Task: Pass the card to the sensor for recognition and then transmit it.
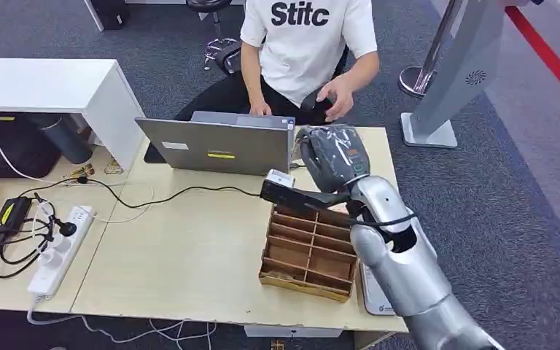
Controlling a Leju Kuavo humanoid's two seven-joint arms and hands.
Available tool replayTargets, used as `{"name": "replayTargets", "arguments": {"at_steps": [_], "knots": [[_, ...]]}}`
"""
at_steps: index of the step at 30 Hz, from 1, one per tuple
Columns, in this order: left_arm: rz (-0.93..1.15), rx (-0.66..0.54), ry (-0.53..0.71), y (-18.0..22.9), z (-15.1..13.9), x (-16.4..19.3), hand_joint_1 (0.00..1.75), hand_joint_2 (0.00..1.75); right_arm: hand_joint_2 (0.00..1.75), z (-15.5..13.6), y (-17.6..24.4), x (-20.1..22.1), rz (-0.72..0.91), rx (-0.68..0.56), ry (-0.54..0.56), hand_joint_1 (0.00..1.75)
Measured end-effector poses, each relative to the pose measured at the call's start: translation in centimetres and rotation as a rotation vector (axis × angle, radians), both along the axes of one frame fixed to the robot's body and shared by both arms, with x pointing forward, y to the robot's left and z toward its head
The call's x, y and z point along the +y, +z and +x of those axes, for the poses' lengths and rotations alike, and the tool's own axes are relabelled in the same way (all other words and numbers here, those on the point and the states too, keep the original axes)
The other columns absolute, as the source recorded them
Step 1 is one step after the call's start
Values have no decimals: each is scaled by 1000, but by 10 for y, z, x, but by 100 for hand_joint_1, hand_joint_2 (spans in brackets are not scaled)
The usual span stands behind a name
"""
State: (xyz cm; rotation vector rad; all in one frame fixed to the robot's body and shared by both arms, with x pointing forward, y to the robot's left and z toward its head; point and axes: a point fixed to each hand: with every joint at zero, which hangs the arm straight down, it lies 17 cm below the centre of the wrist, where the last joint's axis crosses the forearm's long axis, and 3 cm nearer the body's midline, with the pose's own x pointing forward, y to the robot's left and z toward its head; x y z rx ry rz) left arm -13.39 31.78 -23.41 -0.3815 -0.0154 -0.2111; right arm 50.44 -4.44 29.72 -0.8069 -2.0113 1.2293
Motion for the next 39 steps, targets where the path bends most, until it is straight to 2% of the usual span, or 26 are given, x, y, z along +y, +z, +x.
{"name": "replayTargets", "arguments": {"at_steps": [16, 17, 18, 28, 36, 39], "knots": [[0, 10, -11, 0, 2, 5, 0, 175, 175, 16, -6, 39, -29, 61, 36, 173], [1, 11, -11, 0, 2, 5, 0, 175, 175, 16, -7, 39, -30, 64, 35, 91], [1, 13, -13, 0, 2, 5, 0, 175, 175, 17, -8, 39, -31, 67, 33, 0], [7, 18, -19, -1, 1, 4, 0, 175, 175, 24, -15, 35, -9, 107, 16, 0], [12, 19, 0, -1, 2, 3, 0, 175, 175, 39, -18, 7, 80, 157, -17, 0], [17, 16, 21, -2, 3, 1, 0, 175, 175, 38, -18, -15, 180, 168, -13, 0]]}}
